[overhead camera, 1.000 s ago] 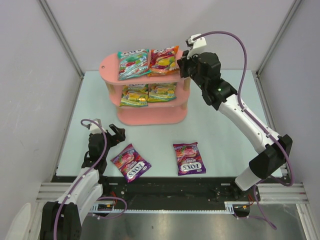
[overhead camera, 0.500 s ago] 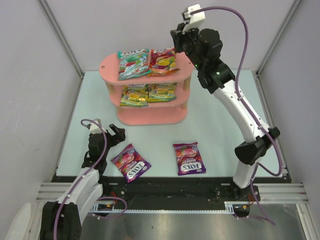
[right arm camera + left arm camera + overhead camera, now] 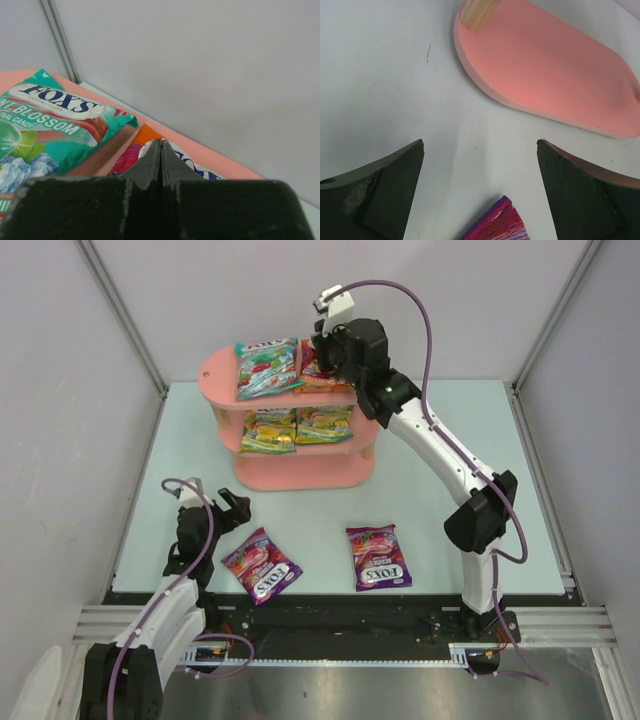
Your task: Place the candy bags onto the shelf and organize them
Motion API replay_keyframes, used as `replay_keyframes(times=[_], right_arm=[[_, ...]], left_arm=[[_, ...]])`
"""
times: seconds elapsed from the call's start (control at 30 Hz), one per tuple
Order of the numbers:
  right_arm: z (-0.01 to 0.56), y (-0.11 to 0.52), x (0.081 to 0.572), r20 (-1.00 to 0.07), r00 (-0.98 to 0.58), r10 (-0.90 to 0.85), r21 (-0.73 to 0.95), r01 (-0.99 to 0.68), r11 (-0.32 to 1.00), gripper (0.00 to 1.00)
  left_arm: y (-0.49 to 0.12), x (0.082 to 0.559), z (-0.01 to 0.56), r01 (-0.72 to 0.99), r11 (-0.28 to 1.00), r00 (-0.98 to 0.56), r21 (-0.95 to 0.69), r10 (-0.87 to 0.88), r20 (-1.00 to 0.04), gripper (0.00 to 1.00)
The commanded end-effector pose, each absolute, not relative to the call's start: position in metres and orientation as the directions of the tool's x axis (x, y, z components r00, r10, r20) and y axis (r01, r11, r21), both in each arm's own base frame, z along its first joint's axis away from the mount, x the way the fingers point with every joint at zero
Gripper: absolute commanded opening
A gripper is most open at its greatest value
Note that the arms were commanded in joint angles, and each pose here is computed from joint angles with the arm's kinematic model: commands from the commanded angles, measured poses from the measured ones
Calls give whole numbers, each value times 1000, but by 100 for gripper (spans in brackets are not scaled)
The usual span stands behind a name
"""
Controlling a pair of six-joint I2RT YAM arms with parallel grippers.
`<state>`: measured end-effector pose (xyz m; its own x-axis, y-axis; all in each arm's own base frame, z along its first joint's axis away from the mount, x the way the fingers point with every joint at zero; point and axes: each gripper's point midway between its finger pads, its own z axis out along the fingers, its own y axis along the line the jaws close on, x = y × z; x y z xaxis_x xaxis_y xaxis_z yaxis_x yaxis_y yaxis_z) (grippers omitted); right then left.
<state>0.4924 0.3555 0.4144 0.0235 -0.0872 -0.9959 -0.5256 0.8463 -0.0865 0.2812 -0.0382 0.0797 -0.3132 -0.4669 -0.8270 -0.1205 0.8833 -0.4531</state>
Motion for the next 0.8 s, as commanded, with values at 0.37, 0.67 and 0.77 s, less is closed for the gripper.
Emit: replay_keyframes(times=[0.37,0.67,0.77], right_arm=[[436,341,474,-994,103,-41,-88,-501,861,0],[487,342,470,-982,189,-9,-104,-498,861,0],[502,332,457,-976,218,13,-97,-486,869,0]], left_arm=[[-38,289,97,-104,875,-267,-472,-482,-834,100],[-37,289,98,-103,875,-266,-473,-483,-834,100],[-38,289,98,-103,875,-266,-473,-482,-835,100]])
